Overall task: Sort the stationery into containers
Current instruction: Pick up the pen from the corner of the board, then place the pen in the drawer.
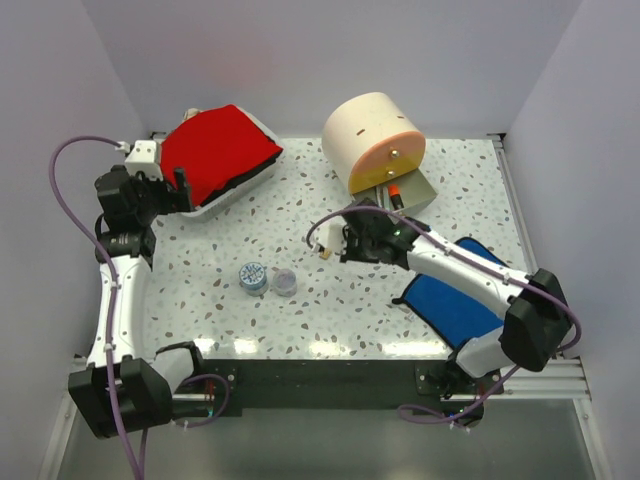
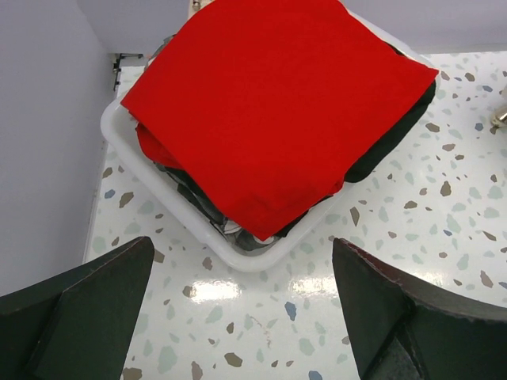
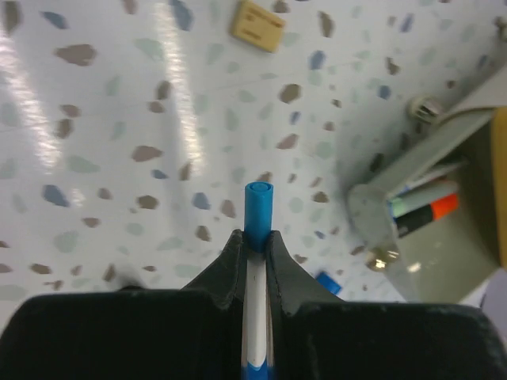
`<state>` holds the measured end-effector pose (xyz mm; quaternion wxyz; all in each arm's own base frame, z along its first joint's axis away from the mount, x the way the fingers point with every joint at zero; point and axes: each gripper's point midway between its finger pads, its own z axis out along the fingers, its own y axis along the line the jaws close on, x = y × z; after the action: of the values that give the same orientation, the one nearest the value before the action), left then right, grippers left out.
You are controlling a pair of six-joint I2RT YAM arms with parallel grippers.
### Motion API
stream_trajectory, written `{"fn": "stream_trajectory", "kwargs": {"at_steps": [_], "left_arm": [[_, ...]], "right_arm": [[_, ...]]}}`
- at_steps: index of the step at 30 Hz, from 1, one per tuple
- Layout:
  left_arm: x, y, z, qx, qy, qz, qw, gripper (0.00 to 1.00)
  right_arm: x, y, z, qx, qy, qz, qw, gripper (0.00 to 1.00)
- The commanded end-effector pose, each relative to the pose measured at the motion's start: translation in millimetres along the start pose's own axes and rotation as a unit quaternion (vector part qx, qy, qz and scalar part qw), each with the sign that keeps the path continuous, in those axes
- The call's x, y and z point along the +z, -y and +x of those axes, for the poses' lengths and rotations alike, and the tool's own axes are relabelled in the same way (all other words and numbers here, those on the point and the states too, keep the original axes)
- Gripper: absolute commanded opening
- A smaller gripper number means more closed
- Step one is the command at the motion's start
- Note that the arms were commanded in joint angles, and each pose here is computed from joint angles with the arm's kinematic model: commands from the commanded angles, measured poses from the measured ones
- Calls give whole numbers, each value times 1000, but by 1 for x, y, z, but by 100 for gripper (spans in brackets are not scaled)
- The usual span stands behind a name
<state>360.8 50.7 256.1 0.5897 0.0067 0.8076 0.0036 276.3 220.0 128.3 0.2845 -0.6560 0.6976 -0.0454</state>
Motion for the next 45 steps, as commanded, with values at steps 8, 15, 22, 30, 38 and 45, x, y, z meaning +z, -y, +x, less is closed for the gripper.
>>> {"fn": "stream_trajectory", "kwargs": {"at_steps": [8, 15, 22, 30, 38, 45], "left_arm": [[-3, 11, -40, -22, 56, 27, 998, 100], [1, 9, -31, 2, 43, 30, 999, 100], [5, 0, -26, -9, 35, 25, 999, 100], [10, 9, -25, -4, 37, 55, 998, 100], [22, 49, -20, 29, 31, 134, 990, 99], [42, 89, -17, 46, 24, 195, 979, 98]], "right_arm": [[1, 153, 42, -90, -20, 107, 990, 0], [33, 181, 54, -120, -14, 101, 988, 0], [50, 196, 62, -127, -15, 122, 984, 26], [31, 204, 60, -67, -8, 157, 985, 40], [-21, 172, 70, 130, 28, 88, 987, 8], [-14, 121, 112, -10, 31, 70, 997, 0]]}}
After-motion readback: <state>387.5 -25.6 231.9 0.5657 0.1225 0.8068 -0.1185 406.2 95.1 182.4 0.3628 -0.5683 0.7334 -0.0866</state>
